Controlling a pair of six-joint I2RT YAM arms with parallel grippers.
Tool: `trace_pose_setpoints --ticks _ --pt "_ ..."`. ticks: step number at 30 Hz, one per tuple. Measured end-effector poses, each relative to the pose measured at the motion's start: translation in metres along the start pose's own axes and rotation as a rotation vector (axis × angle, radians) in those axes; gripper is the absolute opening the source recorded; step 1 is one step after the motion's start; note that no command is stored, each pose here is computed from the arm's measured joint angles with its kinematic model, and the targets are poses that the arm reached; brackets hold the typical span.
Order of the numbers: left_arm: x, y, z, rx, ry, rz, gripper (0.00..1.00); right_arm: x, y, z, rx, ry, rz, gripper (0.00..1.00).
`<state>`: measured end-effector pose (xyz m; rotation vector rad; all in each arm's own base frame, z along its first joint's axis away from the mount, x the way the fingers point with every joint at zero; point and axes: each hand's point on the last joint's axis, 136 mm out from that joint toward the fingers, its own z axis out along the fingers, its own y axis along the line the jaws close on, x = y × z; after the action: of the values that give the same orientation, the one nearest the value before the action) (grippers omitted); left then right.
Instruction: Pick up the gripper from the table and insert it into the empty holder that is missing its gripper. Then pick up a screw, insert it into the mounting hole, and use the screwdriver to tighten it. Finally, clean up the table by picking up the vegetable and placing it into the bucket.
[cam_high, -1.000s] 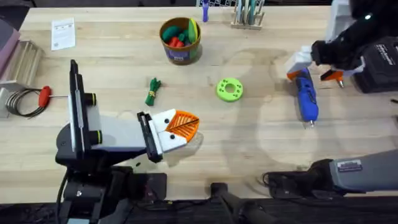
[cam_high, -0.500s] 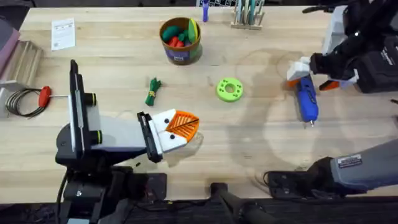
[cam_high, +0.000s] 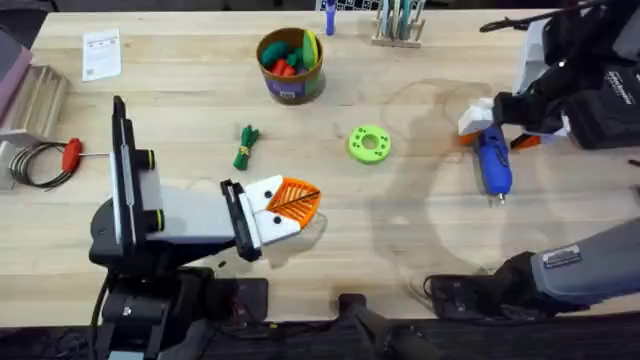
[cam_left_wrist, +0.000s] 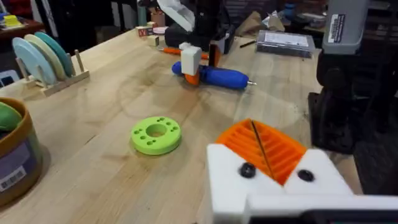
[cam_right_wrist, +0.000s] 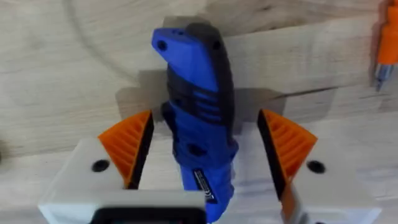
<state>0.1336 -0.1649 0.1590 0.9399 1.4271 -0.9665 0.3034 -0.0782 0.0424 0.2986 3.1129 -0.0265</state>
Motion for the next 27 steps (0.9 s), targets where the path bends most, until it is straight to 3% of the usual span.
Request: trace_pose_setpoints --ticks 11,14,19,20,27 --pt "0.0 0.0 0.0 0.0 0.0 0.0 0.01 -0.0013 0.0001 0.0073 0.0 0.003 0.001 0.973" --pt "0.0 0.0 0.0 0.0 0.0 0.0 0.01 -0.0022 0.0 0.0073 0.0 -0.001 -0.003 0.802" --pt "0.0 0.0 0.0 0.0 0.0 0.0 0.01 -0.0069 -0.0015 0.0085 0.01 -0.02 -0.003 0.131" --pt "0.0 0.0 0.0 0.0 0.0 0.0 0.01 -0.0072 -0.0022 0.0096 0.012 -0.019 0.003 0.04" --pt "0.0 0.0 0.0 0.0 0.0 0.0 0.01 -0.0073 -0.0026 0.01 0.013 -0.018 0.002 0.024"
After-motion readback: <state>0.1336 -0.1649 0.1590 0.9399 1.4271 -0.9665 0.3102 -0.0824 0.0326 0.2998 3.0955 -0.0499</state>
